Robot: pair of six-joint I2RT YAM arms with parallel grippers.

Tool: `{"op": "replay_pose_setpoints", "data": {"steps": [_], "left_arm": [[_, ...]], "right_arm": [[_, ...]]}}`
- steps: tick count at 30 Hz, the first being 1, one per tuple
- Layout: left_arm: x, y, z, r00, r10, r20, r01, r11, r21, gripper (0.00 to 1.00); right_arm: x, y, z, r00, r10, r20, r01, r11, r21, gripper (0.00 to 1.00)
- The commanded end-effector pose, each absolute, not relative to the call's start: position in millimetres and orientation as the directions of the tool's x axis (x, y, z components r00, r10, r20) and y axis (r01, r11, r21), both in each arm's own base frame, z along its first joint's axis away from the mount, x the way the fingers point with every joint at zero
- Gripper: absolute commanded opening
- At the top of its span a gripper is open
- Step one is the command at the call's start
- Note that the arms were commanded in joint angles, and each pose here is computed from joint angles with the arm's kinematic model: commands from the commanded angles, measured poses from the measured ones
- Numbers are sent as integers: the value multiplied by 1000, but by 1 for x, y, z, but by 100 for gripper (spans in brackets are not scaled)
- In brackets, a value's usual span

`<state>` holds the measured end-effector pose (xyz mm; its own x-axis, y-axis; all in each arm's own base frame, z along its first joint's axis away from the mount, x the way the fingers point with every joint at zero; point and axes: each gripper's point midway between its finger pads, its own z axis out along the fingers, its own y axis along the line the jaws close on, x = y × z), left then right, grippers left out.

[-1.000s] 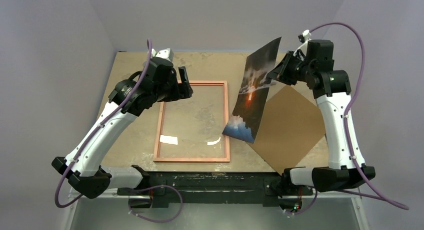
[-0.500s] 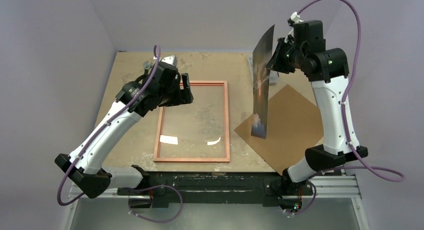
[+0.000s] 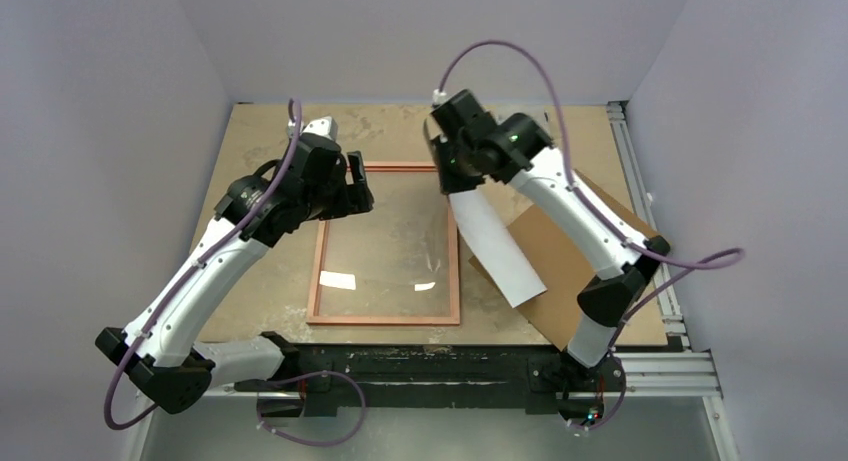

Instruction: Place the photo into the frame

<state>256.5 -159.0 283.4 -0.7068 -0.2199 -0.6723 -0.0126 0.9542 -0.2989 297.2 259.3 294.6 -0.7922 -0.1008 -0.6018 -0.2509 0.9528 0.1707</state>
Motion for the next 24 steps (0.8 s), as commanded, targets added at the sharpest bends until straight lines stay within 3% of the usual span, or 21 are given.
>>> {"op": "replay_pose_setpoints", "data": {"steps": [1,4,7,10,12,18,24], "left_arm": [[257,-148,290,-676,-251,-693,-44,952,-301,76],[254,-145,291,-669,-256,-697,-50,952,-302,76],[253,-144,292,-663,-262,-701,-52,950,-307,76],[252,-144,289,-669,-262,-695,-53,950,-306,76],[252,-146,285,-678,-261,-687,-50,949,-311,76],[252,-167,252,-749,-250,-613,-28,937,-348,76],[242,-201,195,-832,-313,-458,-55,868,-493,76]], "right_arm": [[290,312,277,-787,-96,-609,-301,922,244,0],[285,344,270,-800,-80,-595,-357,860,365,4],[274,372,266,-826,-69,-559,-399,771,496,52],[272,380,263,-831,-72,-552,-415,741,528,81],[273,378,261,-836,-67,-545,-414,730,544,87],[302,331,235,-898,34,-438,-298,686,663,88],[348,216,164,-911,154,-384,-93,829,552,87]]}}
